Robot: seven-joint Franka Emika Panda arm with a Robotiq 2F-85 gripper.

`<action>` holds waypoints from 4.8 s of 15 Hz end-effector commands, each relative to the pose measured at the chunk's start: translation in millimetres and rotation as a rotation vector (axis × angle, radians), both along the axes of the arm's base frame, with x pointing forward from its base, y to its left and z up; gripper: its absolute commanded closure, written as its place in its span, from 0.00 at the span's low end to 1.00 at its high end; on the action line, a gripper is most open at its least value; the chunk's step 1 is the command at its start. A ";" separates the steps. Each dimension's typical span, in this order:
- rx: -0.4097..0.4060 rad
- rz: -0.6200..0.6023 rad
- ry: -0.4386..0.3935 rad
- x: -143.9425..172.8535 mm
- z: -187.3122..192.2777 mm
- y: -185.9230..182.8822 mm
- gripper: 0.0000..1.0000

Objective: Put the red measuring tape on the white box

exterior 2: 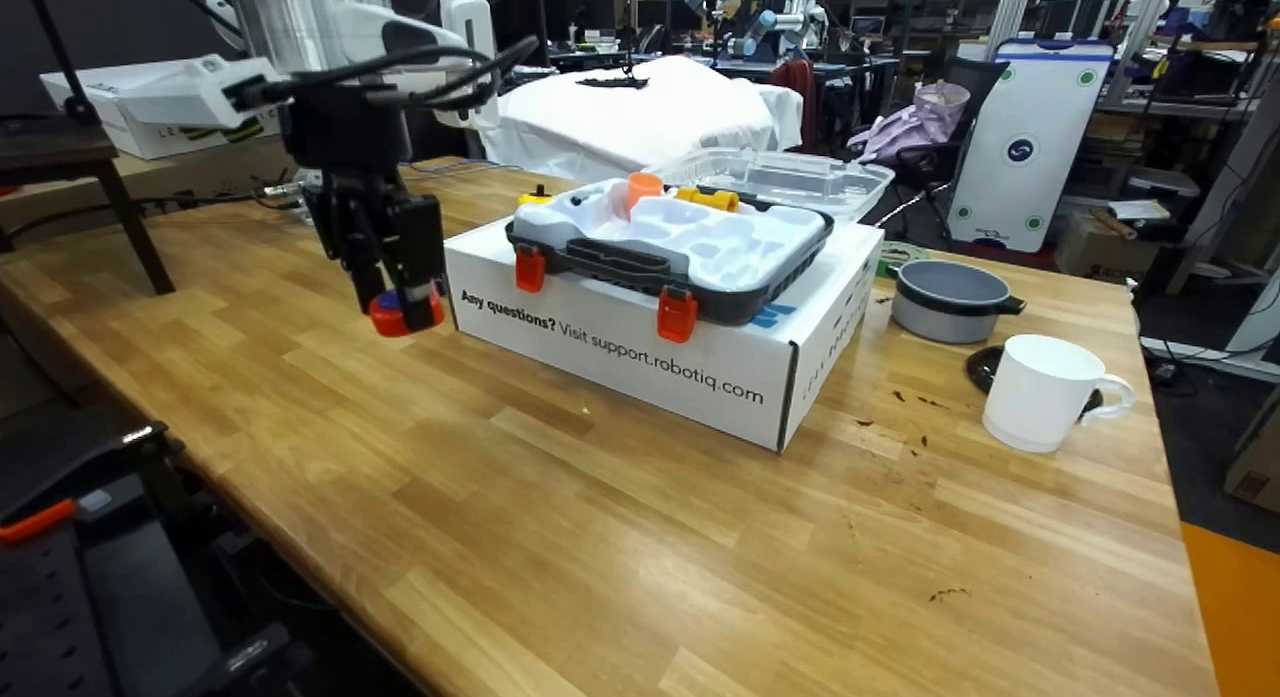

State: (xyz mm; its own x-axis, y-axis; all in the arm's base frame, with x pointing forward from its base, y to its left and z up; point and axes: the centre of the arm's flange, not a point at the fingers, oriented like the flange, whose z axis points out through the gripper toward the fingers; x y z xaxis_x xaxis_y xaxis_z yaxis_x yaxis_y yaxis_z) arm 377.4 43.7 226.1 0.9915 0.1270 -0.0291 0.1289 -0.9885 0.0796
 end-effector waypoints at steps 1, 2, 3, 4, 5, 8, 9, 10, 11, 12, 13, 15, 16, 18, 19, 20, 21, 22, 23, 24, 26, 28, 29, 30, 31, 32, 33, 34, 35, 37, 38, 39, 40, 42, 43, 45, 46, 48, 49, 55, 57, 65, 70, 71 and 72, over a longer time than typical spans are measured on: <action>-0.064 0.076 -0.044 -6.4 32.9 11.0 0.62; -0.078 0.102 -0.058 -2.5 40.0 17.0 0.62; -0.085 0.133 -0.073 -0.3 46.8 23.7 0.62; -0.090 0.159 -0.085 0.5 52.0 29.9 0.62; -0.091 0.192 -0.096 2.8 57.2 37.9 0.62; -0.085 0.283 -0.114 12.5 69.6 58.3 0.62; -0.078 0.332 -0.106 16.6 73.5 64.3 0.62; -0.074 0.376 -0.100 19.4 76.8 69.3 0.62; -0.061 0.427 -0.085 21.9 79.6 74.0 0.62; -0.054 0.462 -0.075 22.9 81.4 77.6 0.62; -0.042 0.496 -0.058 23.4 82.4 81.7 0.62; -0.025 0.533 -0.036 23.0 84.0 86.5 0.62; -0.037 0.492 -0.076 16.8 79.2 87.3 0.37; -0.031 0.516 -0.064 17.1 80.1 89.4 0.37; -0.031 0.519 -0.061 16.9 79.8 89.3 0.37; -0.031 0.520 -0.060 16.9 79.5 89.1 0.37; -0.031 0.520 -0.059 16.9 79.2 89.2 0.37; -0.031 0.520 -0.059 16.9 79.1 89.2 0.37; -0.031 0.520 -0.058 16.9 79.0 89.2 0.37; -0.031 0.520 -0.058 17.0 79.0 89.2 0.37; -0.018 0.543 -0.050 20.9 79.2 90.3 0.62; 0.018 0.627 -0.027 27.2 80.3 93.6 0.62; 0.029 0.691 -0.008 34.3 78.2 94.1 0.62; 0.031 0.740 0.006 40.4 76.9 96.5 0.62; 0.026 0.784 0.021 47.8 73.9 98.9 0.62; 0.010 0.823 0.035 55.8 70.4 100.1 0.62; -0.003 0.849 0.049 63.9 66.5 100.1 0.62; -0.009 0.872 0.058 71.6 63.5 100.1 0.62; -0.011 0.885 0.058 80.2 61.4 99.7 0.62; 0.000 0.852 0.030 67.5 59.9 100.1 0.37; 0.000 0.858 0.037 71.7 57.7 100.4 0.37; -0.001 0.861 0.042 73.2 56.7 100.9 0.37; -0.001 0.862 0.043 73.3 56.9 100.9 0.37; -0.002 0.863 0.045 73.2 56.9 100.9 0.37; -0.002 0.863 0.045 73.2 56.9 100.9 0.37; -0.008 0.863 0.050 77.1 56.8 97.9 0.62; -0.013 0.872 0.049 82.7 57.4 97.2 0.62; -0.037 0.892 0.040 96.4 59.7 96.8 0.62; -0.048 0.911 0.033 104.9 61.7 97.2 0.62; -0.042 0.989 0.042 147.7 48.6 103.1 0.62; -0.032 1.004 0.057 153.3 39.3 103.7 0.62; -0.011 1.001 0.071 162.8 28.8 98.0 0.62; -0.004 1.002 0.066 158.0 32.4 99.1 0.62; -0.001 0.998 0.069 157.3 29.9 99.6 0.62; 0.003 0.995 0.072 156.6 27.5 100.2 0.62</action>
State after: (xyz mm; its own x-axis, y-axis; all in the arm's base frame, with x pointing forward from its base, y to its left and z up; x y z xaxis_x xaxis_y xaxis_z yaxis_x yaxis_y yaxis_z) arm 534.7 146.0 253.5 0.4343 0.8971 -0.0811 0.9005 -0.4304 0.0622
